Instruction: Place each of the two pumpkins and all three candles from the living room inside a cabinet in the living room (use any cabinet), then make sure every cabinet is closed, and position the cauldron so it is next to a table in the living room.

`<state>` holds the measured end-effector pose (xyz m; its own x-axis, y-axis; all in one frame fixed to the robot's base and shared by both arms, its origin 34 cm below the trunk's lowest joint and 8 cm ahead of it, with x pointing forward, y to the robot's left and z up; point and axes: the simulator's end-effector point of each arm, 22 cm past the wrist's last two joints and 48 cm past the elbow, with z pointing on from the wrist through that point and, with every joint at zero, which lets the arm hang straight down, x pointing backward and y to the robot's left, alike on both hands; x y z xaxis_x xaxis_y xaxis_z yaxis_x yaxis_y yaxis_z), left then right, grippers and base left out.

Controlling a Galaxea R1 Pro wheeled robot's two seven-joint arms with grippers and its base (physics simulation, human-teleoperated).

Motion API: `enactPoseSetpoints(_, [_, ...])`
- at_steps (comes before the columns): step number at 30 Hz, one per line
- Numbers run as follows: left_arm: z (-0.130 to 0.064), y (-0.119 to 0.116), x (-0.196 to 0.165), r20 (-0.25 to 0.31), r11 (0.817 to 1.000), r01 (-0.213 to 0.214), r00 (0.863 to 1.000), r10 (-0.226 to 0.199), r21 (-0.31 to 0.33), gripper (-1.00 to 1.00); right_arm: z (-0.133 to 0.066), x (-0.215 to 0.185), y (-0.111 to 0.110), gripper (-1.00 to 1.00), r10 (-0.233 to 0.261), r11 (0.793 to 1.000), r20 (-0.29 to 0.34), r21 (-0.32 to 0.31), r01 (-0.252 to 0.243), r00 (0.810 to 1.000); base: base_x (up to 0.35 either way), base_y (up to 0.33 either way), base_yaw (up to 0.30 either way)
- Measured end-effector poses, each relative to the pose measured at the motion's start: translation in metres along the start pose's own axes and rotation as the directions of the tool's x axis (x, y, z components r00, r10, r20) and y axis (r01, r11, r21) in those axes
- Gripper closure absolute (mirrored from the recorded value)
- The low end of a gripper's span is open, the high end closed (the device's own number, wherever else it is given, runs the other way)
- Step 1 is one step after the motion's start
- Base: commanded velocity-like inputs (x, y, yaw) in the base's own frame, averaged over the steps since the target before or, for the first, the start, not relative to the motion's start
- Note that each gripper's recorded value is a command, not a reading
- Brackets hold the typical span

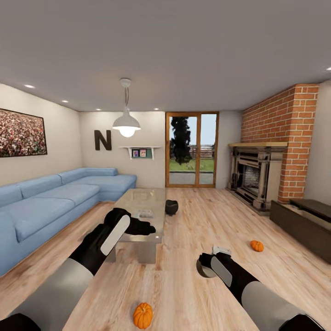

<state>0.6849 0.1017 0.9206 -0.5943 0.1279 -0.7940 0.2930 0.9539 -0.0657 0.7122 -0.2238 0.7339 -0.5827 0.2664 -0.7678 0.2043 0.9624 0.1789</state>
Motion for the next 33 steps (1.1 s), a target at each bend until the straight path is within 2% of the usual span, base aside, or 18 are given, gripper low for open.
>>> enactPoseSetpoints(33, [-0.042, -0.004, -0.060, 0.018, 1.000, -0.005, 1.000, 0.005, -0.004, -1.00, -0.041, -0.061, 0.015, 1.00, 0.003, 1.000, 0.020, -0.006, -0.003, 1.000, 0.000, 0.000, -0.272])
